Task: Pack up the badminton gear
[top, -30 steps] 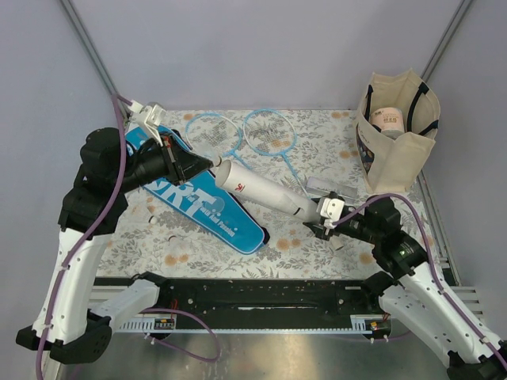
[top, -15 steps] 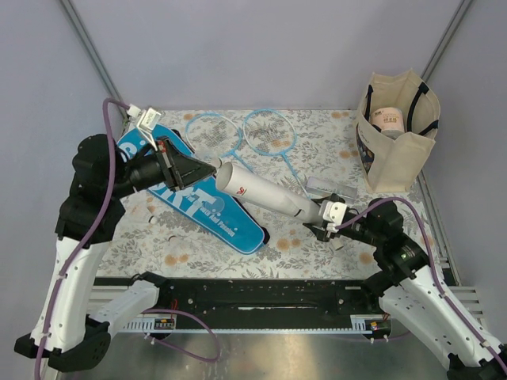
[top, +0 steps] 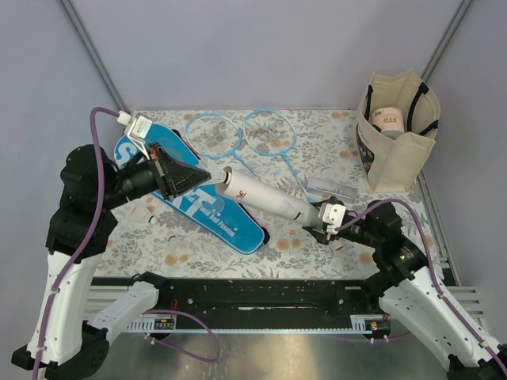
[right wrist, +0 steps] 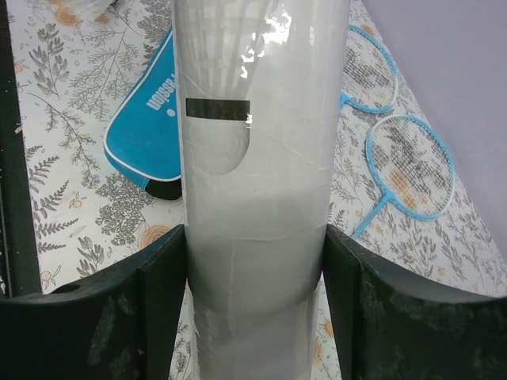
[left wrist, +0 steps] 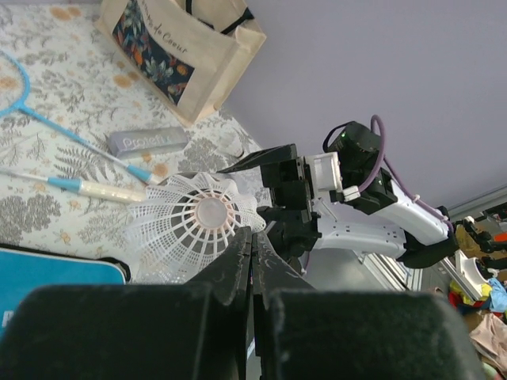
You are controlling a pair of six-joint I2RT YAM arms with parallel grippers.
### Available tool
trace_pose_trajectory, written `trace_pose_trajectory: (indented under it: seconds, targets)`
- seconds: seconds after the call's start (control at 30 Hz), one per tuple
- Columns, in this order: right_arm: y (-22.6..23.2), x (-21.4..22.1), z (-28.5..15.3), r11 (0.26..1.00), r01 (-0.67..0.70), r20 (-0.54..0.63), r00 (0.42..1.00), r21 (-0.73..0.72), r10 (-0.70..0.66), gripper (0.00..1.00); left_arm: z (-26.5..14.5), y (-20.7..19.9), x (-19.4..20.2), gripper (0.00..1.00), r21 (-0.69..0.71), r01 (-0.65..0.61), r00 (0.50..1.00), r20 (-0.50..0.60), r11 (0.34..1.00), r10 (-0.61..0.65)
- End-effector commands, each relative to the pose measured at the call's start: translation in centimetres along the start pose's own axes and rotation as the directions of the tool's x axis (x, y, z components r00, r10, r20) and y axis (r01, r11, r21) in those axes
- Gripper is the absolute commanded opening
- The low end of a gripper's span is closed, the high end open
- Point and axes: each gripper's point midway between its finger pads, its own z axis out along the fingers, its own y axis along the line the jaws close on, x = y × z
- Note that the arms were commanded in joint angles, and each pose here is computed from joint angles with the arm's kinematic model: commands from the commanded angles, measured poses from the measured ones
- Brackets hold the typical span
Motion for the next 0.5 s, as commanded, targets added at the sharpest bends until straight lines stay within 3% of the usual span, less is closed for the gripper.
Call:
trace_pose_trajectory:
  seconds: [0.0,0.47]
  targets:
    - [-0.5,-3.2,0.1,0.998,0.057,0.123,0.991,0.006,-0.058,0.58,0.6,0.3,0.2,0.00,0.024,0.010,1.000,0.004,1.000,-0.010]
    - [-0.9,-4.5,1.0,0.998,0.068,0.182,0.981,-0.013,-0.064,0.56,3.0,2.3,2.9,0.00,0.087,0.139,0.987,-0.096,0.986,-0.131]
